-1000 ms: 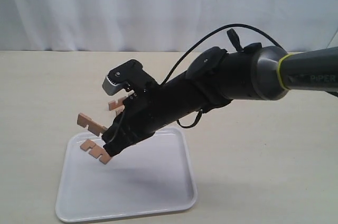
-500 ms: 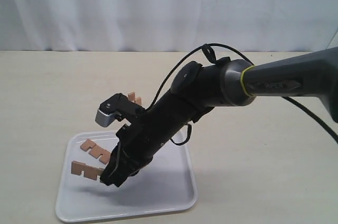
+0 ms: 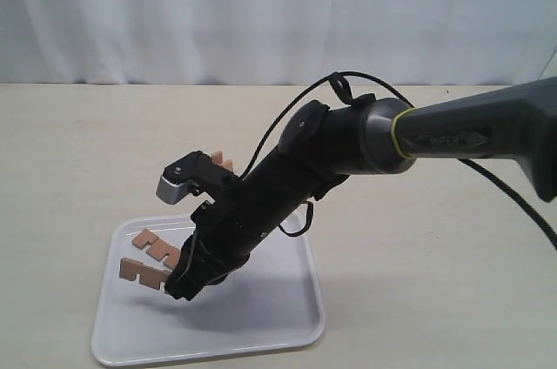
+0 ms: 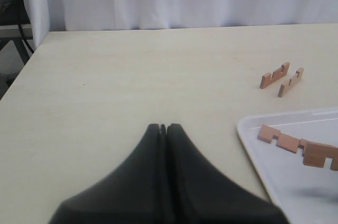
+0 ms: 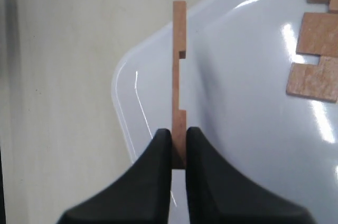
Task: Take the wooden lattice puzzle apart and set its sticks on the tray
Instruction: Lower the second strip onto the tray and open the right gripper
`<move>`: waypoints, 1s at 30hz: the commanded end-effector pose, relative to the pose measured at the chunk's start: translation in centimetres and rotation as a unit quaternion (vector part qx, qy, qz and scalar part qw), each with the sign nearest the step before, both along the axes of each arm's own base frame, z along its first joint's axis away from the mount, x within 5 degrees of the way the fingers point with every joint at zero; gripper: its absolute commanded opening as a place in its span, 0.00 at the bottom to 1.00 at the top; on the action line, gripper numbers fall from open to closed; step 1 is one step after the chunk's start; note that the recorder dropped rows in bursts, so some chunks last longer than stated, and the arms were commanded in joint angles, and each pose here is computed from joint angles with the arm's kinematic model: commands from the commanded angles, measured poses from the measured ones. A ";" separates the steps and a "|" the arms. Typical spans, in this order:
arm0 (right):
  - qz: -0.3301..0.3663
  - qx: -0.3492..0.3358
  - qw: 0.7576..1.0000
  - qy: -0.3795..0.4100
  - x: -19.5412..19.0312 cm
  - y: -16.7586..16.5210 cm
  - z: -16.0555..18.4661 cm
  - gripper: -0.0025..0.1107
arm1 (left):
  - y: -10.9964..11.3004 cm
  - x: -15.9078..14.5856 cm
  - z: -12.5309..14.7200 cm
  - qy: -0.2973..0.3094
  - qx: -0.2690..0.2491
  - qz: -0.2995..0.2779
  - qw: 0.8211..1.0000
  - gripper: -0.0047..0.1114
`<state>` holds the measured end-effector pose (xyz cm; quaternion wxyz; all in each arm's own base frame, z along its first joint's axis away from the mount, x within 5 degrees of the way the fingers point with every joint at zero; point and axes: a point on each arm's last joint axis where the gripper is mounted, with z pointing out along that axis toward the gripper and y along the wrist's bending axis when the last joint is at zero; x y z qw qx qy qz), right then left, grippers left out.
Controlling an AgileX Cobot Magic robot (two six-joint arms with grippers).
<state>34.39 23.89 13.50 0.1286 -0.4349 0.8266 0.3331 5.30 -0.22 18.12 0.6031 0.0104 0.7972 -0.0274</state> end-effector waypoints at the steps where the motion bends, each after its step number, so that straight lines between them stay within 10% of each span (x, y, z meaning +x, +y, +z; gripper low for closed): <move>1: -0.017 -0.002 1.000 0.005 0.5 0.0 -1.2 0.06 | 0.0 0.0 0.0 -0.004 0.002 0.000 1.000 0.04; 12: -0.032 -0.005 0.999 0.005 0.7 0.4 -2.3 0.07 | 0.0 0.0 0.0 -0.004 0.002 0.000 1.000 0.04; 24: -0.025 -0.023 0.998 -0.046 0.7 1.3 -1.8 0.53 | 0.0 0.0 0.0 -0.004 0.002 0.000 1.000 0.04; 30: -0.007 0.000 0.998 -0.058 0.3 1.4 2.4 0.56 | 0.0 0.0 0.0 -0.004 0.002 0.000 1.000 0.04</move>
